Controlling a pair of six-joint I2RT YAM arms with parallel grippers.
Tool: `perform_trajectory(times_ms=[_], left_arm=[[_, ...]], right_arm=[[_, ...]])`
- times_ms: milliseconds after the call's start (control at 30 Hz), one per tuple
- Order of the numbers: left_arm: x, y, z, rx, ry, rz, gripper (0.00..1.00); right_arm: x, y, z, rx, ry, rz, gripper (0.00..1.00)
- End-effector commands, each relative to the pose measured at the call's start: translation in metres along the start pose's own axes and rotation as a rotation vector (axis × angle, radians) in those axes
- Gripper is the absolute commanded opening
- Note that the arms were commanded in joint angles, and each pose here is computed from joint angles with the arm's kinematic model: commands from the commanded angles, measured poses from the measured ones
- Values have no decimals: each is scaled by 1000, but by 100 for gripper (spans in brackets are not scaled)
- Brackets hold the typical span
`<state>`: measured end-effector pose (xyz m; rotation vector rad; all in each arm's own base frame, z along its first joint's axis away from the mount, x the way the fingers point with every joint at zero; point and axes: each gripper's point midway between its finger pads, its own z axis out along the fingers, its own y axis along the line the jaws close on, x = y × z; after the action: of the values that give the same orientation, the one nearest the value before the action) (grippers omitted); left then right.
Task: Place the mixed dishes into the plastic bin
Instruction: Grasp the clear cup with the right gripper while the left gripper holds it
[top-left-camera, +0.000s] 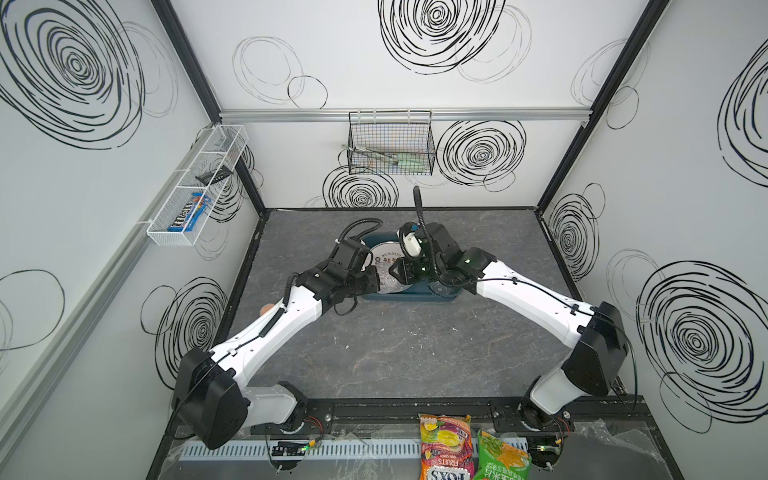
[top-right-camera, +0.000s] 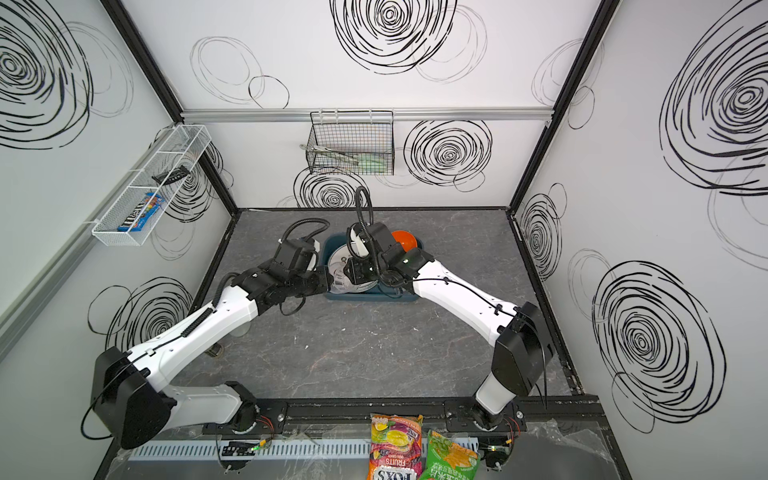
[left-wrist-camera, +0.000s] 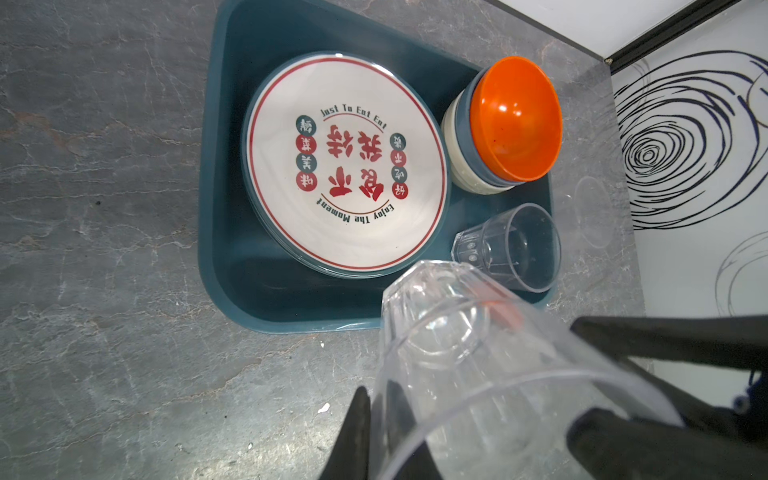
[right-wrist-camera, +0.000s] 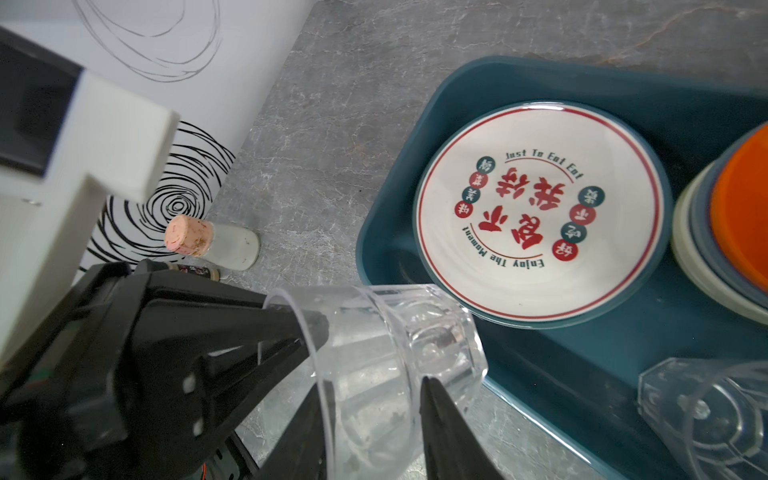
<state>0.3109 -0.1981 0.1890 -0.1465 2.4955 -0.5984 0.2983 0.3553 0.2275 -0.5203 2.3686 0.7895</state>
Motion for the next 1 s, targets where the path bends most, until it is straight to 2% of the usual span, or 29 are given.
perform_trajectory(times_ms=[0, 333, 700, 800, 967], left_arm=[[-27, -25, -15, 70, -86, 1, 15], [-35, -42, -26, 132, -99, -20, 23], [-38, -58, -40, 223, -105, -52, 35], [-38, -60, -45, 237, -112, -58, 43], [-39, -57, -52, 249, -127, -68, 50]], right_arm=[[0, -8, -2, 60, 3, 0, 34], [-2, -22, -8, 121, -24, 0, 18], [-6, -37, -20, 175, -51, -2, 10], [-7, -44, -24, 195, -55, 1, 8], [-9, -56, -33, 221, -63, 11, 7]])
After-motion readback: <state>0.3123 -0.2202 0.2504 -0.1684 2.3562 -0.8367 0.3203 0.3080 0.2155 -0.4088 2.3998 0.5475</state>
